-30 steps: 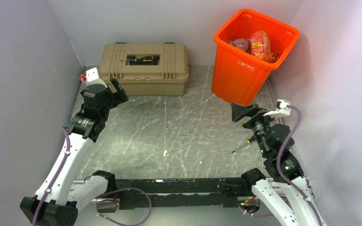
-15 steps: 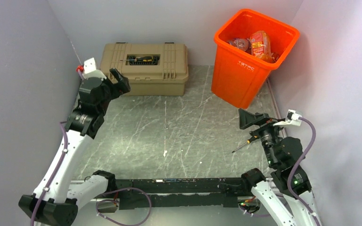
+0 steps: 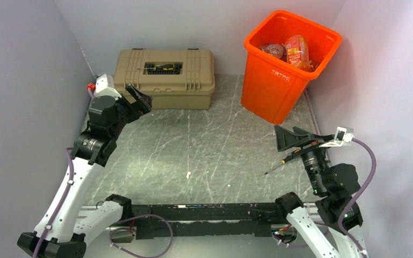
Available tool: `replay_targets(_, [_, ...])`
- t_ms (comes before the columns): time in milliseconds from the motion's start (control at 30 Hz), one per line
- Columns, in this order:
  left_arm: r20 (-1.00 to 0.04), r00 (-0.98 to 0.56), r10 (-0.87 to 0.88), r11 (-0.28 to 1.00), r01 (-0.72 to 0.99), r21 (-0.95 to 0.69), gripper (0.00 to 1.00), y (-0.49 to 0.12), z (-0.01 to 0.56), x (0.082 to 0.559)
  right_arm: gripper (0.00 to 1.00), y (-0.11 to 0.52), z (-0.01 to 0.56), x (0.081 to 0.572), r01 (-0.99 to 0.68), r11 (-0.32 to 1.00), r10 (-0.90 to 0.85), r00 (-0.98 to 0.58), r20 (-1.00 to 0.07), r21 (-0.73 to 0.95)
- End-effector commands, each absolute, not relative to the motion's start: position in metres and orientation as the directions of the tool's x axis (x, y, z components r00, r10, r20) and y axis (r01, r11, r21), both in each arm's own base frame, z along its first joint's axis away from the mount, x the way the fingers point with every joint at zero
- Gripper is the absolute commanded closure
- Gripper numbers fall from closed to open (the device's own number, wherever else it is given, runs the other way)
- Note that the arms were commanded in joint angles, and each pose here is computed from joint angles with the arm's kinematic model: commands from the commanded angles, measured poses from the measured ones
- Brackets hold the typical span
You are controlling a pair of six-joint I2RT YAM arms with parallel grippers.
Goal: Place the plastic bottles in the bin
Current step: Reset both arms
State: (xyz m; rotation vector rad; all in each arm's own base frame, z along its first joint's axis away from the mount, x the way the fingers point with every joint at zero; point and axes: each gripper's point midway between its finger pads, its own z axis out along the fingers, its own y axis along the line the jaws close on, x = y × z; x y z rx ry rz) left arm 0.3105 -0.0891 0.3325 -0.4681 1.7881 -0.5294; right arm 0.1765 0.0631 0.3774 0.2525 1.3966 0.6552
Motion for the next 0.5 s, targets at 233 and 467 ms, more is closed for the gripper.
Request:
replay_targets(233, [-0.899,-0.168,-0.405,0.888,0.161,-0.430,0.01,-0.091,0.350,0.280,0.00,0.072,0.370,0.192,-0.262,0.835,0.498,-0.012,-0.867,0.483])
replay_targets(467, [-0.895,-0.183,-0.407,0.892,0.129,-0.433,0.01,-0.087,0.346,0.279,0.00,0.080,0.369,0.191,-0.317,0.826,0.491,-0.001,-0.871,0.466])
